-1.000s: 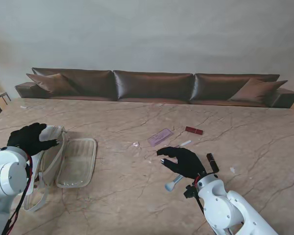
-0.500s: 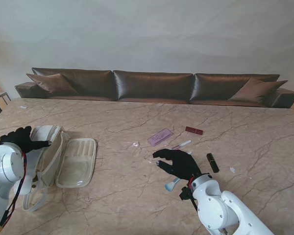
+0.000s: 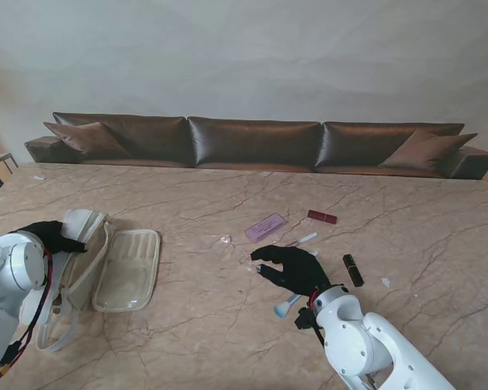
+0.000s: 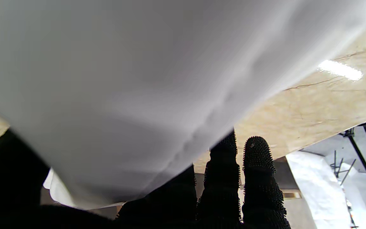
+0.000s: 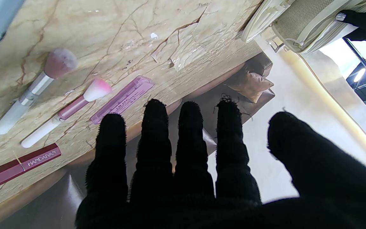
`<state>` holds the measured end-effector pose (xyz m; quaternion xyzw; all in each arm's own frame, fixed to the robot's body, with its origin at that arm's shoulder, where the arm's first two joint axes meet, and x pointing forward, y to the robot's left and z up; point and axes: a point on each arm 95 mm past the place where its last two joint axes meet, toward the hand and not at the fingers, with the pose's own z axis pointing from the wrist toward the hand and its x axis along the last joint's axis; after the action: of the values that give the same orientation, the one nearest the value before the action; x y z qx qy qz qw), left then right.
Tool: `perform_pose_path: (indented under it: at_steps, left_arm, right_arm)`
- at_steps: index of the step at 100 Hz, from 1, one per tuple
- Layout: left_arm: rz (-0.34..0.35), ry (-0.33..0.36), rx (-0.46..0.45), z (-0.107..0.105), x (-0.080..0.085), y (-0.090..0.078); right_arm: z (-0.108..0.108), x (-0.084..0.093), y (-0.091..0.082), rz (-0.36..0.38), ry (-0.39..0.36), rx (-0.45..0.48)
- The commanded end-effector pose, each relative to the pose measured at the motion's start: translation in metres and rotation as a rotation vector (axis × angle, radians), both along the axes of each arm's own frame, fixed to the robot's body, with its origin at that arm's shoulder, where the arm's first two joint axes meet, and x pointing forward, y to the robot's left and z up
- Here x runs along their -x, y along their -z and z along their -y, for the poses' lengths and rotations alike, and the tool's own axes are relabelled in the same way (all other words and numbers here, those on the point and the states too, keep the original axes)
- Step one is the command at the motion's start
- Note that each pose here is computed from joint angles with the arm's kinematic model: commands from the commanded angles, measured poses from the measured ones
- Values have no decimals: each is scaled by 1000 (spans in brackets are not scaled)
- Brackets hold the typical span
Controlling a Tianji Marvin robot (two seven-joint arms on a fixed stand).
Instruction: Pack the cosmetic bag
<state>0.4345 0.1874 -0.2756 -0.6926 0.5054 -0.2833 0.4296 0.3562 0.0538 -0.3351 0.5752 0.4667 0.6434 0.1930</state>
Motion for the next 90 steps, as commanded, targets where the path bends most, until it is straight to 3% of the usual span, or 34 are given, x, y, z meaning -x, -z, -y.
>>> perform_pose_path:
  at_steps: [1,21,56,74,90]
  left_arm:
    - [-40,1,15,3,1,13]
    - [-57,0,30,5,-5,19]
    - [22,-9,59,16,-10,25]
    - [87,-16,194,26,-10,22]
    - [116,4,211,35,-9,13]
  right_arm:
    - [-3,1,-1,2,-4,-12]
    - [-2,2,0,2,-2,-13]
    - [1,-1,-2,21,-13,-8]
    - [4,-1,-5,41,-14,4]
    - [6,0,-5,49,-9,2]
